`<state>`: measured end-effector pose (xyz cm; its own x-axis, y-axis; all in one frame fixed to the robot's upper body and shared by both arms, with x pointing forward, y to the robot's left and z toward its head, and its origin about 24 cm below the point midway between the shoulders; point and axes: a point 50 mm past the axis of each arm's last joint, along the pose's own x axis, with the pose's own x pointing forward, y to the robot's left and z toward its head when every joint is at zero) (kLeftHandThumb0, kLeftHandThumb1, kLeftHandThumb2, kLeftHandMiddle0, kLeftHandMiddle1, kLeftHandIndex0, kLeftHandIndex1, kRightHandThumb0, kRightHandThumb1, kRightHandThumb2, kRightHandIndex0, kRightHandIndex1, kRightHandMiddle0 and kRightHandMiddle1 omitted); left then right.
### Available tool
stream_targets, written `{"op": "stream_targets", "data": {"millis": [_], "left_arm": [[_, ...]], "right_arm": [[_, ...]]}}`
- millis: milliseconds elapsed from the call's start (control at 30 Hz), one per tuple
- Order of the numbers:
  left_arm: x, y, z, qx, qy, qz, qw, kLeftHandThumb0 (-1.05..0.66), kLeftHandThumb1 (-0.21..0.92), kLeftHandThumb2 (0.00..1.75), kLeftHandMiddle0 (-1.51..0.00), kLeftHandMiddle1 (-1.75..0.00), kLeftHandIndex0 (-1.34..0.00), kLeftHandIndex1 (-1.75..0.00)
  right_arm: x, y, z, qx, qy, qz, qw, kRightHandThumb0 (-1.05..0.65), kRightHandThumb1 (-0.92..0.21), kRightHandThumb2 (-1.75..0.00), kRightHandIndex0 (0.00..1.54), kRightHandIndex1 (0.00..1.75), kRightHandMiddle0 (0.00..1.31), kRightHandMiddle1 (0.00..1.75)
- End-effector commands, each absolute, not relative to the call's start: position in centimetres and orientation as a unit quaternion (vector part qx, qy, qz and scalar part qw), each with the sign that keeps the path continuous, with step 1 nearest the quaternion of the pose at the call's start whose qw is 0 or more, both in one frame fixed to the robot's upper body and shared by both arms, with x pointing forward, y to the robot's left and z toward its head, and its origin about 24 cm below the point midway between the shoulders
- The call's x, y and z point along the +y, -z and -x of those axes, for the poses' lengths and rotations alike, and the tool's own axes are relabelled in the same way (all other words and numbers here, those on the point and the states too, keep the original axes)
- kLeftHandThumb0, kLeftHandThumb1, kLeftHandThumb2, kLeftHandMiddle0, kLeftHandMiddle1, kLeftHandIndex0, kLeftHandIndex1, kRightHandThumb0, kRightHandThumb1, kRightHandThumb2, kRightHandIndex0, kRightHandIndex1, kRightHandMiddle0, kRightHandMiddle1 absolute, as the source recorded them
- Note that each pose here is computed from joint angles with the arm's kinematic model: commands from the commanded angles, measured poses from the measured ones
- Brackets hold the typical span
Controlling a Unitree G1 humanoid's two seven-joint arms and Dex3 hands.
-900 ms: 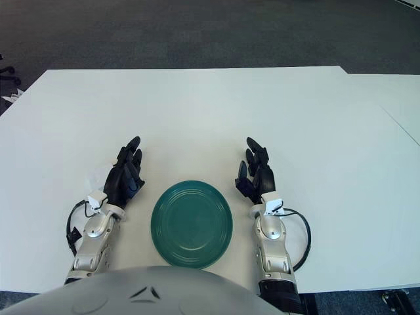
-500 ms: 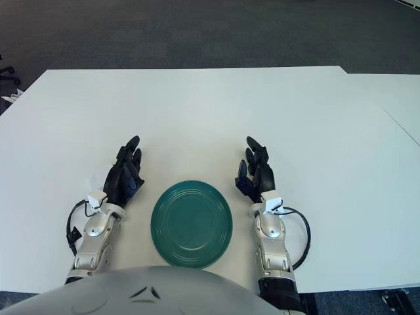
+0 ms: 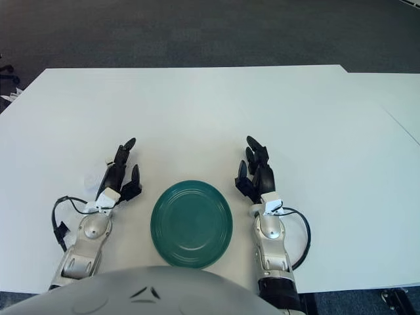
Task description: Put the charger into the plate.
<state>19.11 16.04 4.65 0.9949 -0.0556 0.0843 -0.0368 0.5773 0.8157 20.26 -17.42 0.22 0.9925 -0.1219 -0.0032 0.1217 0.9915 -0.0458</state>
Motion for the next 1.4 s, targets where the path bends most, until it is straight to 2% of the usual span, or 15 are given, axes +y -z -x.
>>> {"op": "stream_targets", "data": {"millis": [0, 100, 300, 667, 867, 1100, 1367], "left_arm": [[16.4, -8.2, -18.4, -0.151, 0.006, -0.585, 0.797, -1.05, 0.92, 0.72, -0.17, 0.0, 0.0, -0.7], [16.4, -9.3, -18.1, -0.16, 0.013, -0.612, 0.774, -1.05, 0.92, 0.7, -0.18, 0.0, 0.0, -0.7], [16.5, -10.2, -18.0, -0.164, 0.038, -0.656, 0.736, -1.05, 0.92, 0.77, -0.2, -0.01, 0.0, -0.68], [18.4, -10.5, -19.2, -0.182, 0.061, -0.693, 0.695, -1.05, 0.92, 0.87, -0.21, 0.0, 0.0, -0.6], [18.4, -10.4, -19.3, -0.201, 0.065, -0.689, 0.694, -1.05, 0.92, 0.86, -0.18, 0.0, 0.0, -0.51], [18.1, -10.2, -19.4, -0.219, 0.068, -0.668, 0.708, -1.05, 0.92, 0.79, -0.16, 0.0, 0.0, -0.52], [19.0, -9.3, -20.7, -0.168, 0.086, -0.662, 0.725, -1.05, 0.92, 0.69, -0.13, 0.0, 0.0, -0.52]], "right_arm": [[-17.3, 3.3, -18.5, 0.114, 0.065, 0.023, 0.991, -0.72, -0.92, -0.89, 0.17, 0.0, 0.0, 0.51], [-17.2, 3.4, -18.5, 0.115, 0.063, 0.024, 0.991, -0.72, -0.92, -0.89, 0.17, 0.0, 0.0, 0.5], [-17.2, 3.4, -18.6, 0.115, 0.057, 0.029, 0.991, -0.72, -0.92, -0.89, 0.16, 0.0, 0.0, 0.47], [-17.3, 3.5, -18.6, 0.117, 0.058, 0.03, 0.991, -0.73, -0.92, -0.9, 0.15, 0.0, 0.0, 0.45], [-17.4, 3.6, -18.6, 0.119, 0.058, 0.033, 0.991, -0.73, -0.92, -0.9, 0.15, 0.0, 0.0, 0.46], [-17.6, 3.6, -18.6, 0.123, 0.053, 0.037, 0.99, -0.74, -0.92, -0.9, 0.14, 0.0, 0.0, 0.44], [-17.5, 3.5, -18.7, 0.123, 0.05, 0.033, 0.991, -0.75, -0.92, -0.91, 0.13, 0.0, 0.0, 0.43]]}}
